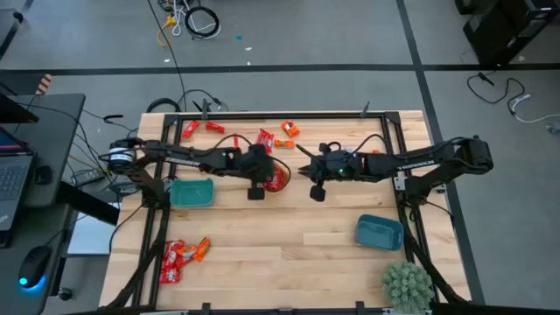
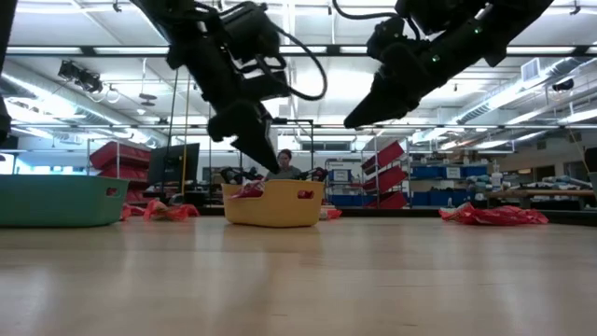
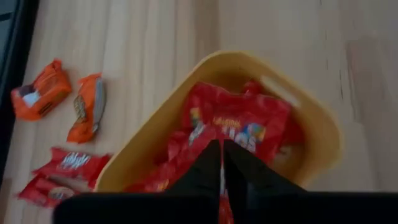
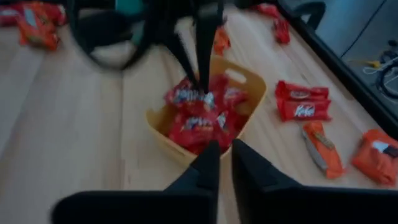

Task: Sort candy
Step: Put the red candy into the yellow bin

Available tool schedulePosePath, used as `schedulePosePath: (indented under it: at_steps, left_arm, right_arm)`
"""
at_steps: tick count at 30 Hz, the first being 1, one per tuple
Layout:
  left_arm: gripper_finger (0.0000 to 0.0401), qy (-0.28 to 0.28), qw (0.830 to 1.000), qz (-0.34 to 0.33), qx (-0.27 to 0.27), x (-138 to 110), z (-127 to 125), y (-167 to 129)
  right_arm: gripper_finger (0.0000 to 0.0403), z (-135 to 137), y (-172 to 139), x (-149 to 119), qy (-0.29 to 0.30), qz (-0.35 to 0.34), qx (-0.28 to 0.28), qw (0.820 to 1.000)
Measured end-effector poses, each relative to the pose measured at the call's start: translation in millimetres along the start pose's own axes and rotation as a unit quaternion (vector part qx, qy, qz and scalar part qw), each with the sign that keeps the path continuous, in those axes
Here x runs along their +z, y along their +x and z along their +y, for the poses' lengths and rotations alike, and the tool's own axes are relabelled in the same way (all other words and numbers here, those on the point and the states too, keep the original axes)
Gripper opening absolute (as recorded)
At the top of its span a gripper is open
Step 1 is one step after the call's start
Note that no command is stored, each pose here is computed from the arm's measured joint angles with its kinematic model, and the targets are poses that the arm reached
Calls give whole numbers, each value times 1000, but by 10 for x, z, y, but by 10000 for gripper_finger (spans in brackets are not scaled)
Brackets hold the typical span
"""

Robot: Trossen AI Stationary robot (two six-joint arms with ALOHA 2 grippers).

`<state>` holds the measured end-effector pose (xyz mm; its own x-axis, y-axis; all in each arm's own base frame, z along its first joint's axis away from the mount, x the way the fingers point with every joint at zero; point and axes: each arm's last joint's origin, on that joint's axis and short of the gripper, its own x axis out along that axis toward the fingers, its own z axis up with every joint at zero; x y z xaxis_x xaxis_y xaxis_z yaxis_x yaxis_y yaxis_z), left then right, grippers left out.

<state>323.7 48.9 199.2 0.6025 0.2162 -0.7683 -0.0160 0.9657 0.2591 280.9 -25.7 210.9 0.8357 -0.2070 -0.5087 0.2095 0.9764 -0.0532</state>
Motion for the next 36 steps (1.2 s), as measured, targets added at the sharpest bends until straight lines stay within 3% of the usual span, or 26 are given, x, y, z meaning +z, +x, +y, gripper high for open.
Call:
schedulePosePath:
  at_steps: [6,12,22,30,36]
  left_arm:
    - [5,-22,999,-25,-26,-203,-40,-255]
    - [2,-21,999,-29,-37,-365,-107,-108]
    - [1,-20,1000,-5,5,-446,21,157]
    - [0,-14,999,-32,27,-397,72,173]
    - [0,-18,998,-44,33,-381,103,178]
  right_arm:
    - [12,60,166,-32,-2,-17,14,1000]
    - [2,71,258,-64,1,-22,14,1000]
    - [1,102,399,-86,9,-45,34,998]
    - [0,-64,694,-302,97,-34,-107,989]
    - [0,-153,873,-408,132,-10,-111,985]
